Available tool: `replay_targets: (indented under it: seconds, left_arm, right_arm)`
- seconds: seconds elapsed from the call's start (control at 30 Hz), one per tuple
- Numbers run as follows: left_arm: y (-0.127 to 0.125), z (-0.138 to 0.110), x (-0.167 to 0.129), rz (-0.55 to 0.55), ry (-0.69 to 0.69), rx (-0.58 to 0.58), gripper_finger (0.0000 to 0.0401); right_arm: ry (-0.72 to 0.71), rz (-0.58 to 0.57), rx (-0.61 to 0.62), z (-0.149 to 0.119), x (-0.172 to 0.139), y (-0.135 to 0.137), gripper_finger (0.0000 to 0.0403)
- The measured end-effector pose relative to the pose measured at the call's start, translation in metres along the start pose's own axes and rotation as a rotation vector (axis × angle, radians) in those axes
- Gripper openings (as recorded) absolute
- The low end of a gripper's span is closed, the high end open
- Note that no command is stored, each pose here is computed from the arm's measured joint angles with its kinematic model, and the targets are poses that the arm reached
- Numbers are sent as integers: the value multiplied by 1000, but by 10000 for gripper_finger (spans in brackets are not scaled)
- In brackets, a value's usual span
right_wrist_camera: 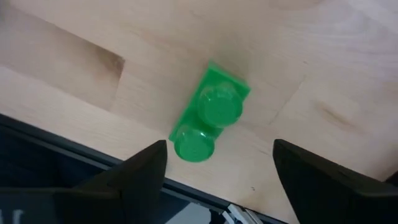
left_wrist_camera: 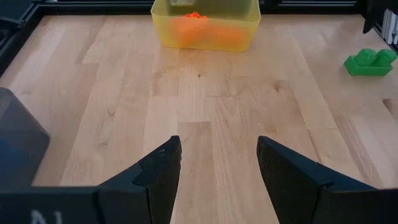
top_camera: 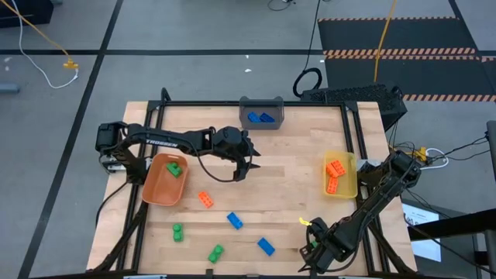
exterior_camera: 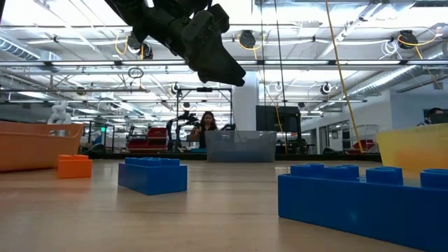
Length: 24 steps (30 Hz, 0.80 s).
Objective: Sort & place blocks by color
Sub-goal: Put the green game piece into the orange bin
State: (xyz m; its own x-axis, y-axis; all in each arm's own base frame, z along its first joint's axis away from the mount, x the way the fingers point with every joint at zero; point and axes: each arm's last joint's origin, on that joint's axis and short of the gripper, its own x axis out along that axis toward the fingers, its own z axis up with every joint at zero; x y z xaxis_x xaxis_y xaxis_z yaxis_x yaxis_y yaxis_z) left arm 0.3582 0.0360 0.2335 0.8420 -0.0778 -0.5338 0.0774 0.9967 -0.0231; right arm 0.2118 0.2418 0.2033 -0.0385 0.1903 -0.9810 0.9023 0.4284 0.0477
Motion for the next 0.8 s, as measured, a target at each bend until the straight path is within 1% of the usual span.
replay_targets:
  seconds: [0.17,0.23,0.37,0.47,0.57,0.67,0.8]
  left_arm:
    - [-1,0,0,-3,0,10,209]
    - [-1,0,0,-3,0,10,209]
    - [-1,0,0,-3,-1,10,209]
    - [-1,0,0,-3,-1,11,209]
    - [-1,0,0,-3,-1,11,209]
    - [-1,0,0,-3,-1,11,209]
    - [-1,0,0,-3,-2,14,209]
  right_arm:
    - [-3,-10,-3,-3,4,-2,311]
    - [0,-14,18,-2,9,-4,314]
    - [23,31,37,0,25,-6,314]
    - [87,68,40,2,40,-9,314]
    - [117,97,53,6,54,-13,314]
    - [133,107,66,10,62,-20,313]
    - [115,95,71,15,66,-28,313]
